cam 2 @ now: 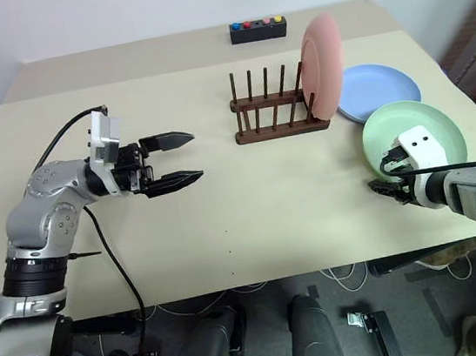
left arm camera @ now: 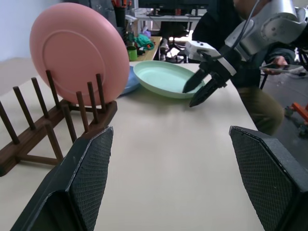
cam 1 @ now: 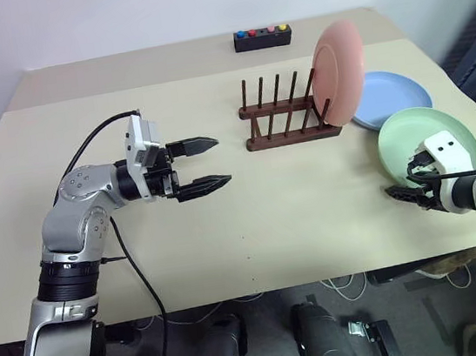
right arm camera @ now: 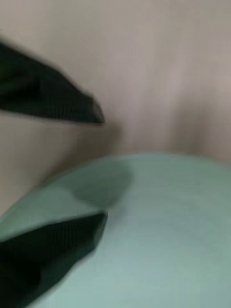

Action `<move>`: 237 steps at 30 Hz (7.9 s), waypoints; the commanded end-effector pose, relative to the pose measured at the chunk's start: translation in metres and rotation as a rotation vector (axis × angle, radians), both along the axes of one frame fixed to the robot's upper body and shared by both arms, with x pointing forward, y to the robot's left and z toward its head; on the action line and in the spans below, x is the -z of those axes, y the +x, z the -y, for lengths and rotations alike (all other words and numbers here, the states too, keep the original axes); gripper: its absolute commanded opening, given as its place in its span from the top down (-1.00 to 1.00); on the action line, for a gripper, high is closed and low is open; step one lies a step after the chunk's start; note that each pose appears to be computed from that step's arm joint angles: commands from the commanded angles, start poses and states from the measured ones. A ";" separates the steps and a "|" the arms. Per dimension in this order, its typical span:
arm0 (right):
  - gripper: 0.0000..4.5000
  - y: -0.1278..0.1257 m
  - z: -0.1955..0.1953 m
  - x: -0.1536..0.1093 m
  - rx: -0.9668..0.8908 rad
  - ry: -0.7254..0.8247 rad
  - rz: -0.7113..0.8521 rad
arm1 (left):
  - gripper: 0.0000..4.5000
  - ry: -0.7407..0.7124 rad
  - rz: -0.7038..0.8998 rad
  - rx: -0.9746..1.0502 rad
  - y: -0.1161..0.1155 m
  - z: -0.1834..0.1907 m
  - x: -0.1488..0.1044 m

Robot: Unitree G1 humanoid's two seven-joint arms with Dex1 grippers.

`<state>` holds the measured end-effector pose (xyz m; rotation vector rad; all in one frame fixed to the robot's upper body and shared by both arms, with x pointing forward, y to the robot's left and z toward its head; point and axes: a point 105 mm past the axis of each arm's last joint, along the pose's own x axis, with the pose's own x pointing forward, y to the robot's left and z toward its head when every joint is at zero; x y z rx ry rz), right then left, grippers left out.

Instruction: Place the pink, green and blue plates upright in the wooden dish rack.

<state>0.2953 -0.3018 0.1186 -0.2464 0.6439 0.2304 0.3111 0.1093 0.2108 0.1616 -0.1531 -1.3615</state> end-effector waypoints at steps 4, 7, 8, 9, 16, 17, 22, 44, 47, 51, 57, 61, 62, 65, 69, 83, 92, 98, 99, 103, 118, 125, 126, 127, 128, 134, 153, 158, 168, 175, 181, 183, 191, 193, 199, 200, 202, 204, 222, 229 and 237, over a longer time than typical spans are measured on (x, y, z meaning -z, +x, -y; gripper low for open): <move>0.98 0.007 0.002 -0.023 -0.012 -0.032 0.071 | -0.77 0.001 0.046 0.019 -0.006 -0.002 -0.010; 0.98 0.006 0.001 -0.026 -0.016 -0.033 0.077 | -0.77 -0.003 0.046 0.022 -0.006 -0.002 -0.011; 0.98 0.006 0.002 -0.030 -0.019 -0.046 0.083 | -0.77 -0.008 0.038 0.028 -0.006 -0.003 -0.012; 0.98 0.006 0.001 -0.035 -0.021 -0.044 0.097 | -0.77 -0.019 0.019 0.039 -0.007 -0.003 -0.013; 0.98 0.010 0.007 -0.080 -0.006 -0.119 0.207 | -0.77 -0.113 -0.068 0.058 -0.007 -0.008 -0.026; 0.98 0.011 0.007 -0.083 -0.006 -0.122 0.215 | -0.77 -0.118 -0.072 0.059 -0.007 -0.008 -0.026; 0.98 0.024 0.008 -0.149 0.026 -0.023 0.460 | -0.77 -0.157 -0.033 -0.018 0.005 -0.010 -0.033; 0.98 0.020 -0.115 -0.300 -0.643 1.017 1.053 | -0.77 -0.175 0.070 -0.252 0.031 -0.024 -0.032; 0.98 0.032 -0.122 -0.284 -0.677 1.117 0.933 | -0.77 -0.176 0.063 -0.245 0.029 -0.024 -0.032; 0.98 0.044 -0.128 -0.264 -0.714 1.183 0.802 | -0.77 -0.177 0.058 -0.242 0.027 -0.024 -0.032; 0.98 0.064 -0.137 -0.238 -0.699 1.177 0.710 | -0.77 -0.160 0.036 -0.203 0.018 -0.021 -0.027; 0.98 0.072 -0.137 -0.230 -0.685 1.174 0.698 | -0.77 -0.150 0.022 -0.185 0.013 -0.022 -0.024; 0.98 0.073 -0.136 -0.228 -0.683 1.168 0.696 | -0.77 -0.149 0.022 -0.187 0.013 -0.022 -0.023; 0.98 0.078 -0.136 -0.222 -0.667 1.190 0.674 | -0.77 -0.149 0.021 -0.181 0.013 -0.022 -0.024; 0.98 0.086 -0.134 -0.208 -0.635 1.191 0.651 | -0.77 -0.143 0.018 -0.174 0.011 -0.021 -0.023; 0.98 0.094 -0.127 -0.182 -0.594 1.136 0.614 | -0.77 -0.138 0.020 -0.171 0.009 -0.020 -0.023; 0.98 0.097 -0.125 -0.169 -0.575 1.117 0.590 | -0.77 -0.135 0.018 -0.165 0.008 -0.019 -0.024; 0.98 0.099 -0.126 -0.159 -0.567 1.080 0.562 | -0.77 -0.136 0.016 -0.165 0.008 -0.019 -0.024; 0.98 0.099 -0.127 -0.156 -0.567 1.069 0.557 | -0.77 -0.135 0.015 -0.164 0.008 -0.019 -0.024; 0.98 0.100 -0.130 -0.148 -0.569 1.014 0.540 | -0.77 -0.134 0.009 -0.160 0.007 -0.019 -0.022; -0.99 0.094 -0.133 -0.158 -0.622 0.932 0.586 | -0.77 -0.136 -0.005 -0.156 0.005 -0.017 -0.021; -0.99 0.087 -0.130 -0.195 -0.654 0.860 0.722 | -0.77 -0.137 -0.008 -0.155 0.006 -0.017 -0.021; -0.99 0.085 -0.128 -0.201 -0.652 0.836 0.754 | -0.77 -0.137 -0.007 -0.155 0.006 -0.016 -0.021; -0.99 0.085 -0.126 -0.206 -0.644 0.812 0.784 | -0.77 -0.137 -0.007 -0.155 0.006 -0.016 -0.021; -0.99 0.085 -0.124 -0.211 -0.631 0.789 0.818 | -0.77 -0.137 -0.008 -0.155 0.006 -0.016 -0.021; -0.99 0.062 -0.087 -0.258 -0.539 0.631 1.072 | -0.77 -0.118 -0.008 -0.154 0.006 -0.016 -0.018; -0.99 0.058 0.038 -0.117 -0.250 -0.289 0.501 | -0.77 -0.025 -0.090 -0.091 0.002 0.057 0.017; -0.99 0.062 0.025 -0.092 -0.304 -0.168 0.425 | -0.77 -0.054 -0.088 -0.129 0.002 0.077 0.018; -0.99 0.087 0.014 -0.061 -0.266 0.006 0.411 | -0.77 -0.077 -0.074 -0.158 -0.006 0.089 0.016; -0.99 0.099 0.007 -0.049 -0.254 0.029 0.398 | -0.77 -0.087 -0.132 -0.171 -0.005 0.102 0.020; -0.24 0.103 0.010 -0.038 -0.225 0.015 0.362 | -0.77 -0.050 -0.159 -0.119 -0.012 0.104 0.023; 0.20 0.103 0.012 -0.034 -0.219 0.003 0.350 | -0.77 -0.030 -0.182 -0.085 -0.016 0.103 0.025; 0.96 0.104 0.016 -0.031 -0.205 -0.031 0.343 | -0.77 0.091 -0.274 0.027 -0.023 0.107 0.035; 0.96 0.104 0.017 -0.033 -0.212 -0.050 0.351 | -0.77 0.109 -0.255 0.025 -0.021 0.108 0.035; 0.60 0.096 -0.002 -0.067 -0.326 0.162 0.484 | -0.77 0.087 -0.237 0.020 -0.018 0.111 0.030; 0.37 0.092 -0.006 -0.073 -0.355 0.191 0.501 | -0.77 0.093 -0.241 0.013 -0.016 0.112 0.032; -0.06 0.088 -0.005 -0.079 -0.364 0.169 0.522 | -0.77 0.107 -0.231 -0.002 -0.014 0.116 0.034; -0.51 0.092 0.006 -0.070 -0.317 0.022 0.493 | -0.77 0.126 -0.242 -0.023 -0.010 0.131 0.037; -0.90 0.108 0.016 -0.039 -0.240 -0.092 0.399 | -0.77 0.142 -0.211 -0.087 -0.005 0.184 0.033; 0.40 0.111 0.020 -0.025 -0.197 -0.124 0.327 | -0.77 0.140 -0.204 -0.094 -0.004 0.184 0.033; 0.99 0.111 0.026 -0.030 -0.179 -0.150 0.330 | -0.77 0.126 -0.207 -0.103 -0.003 0.182 0.031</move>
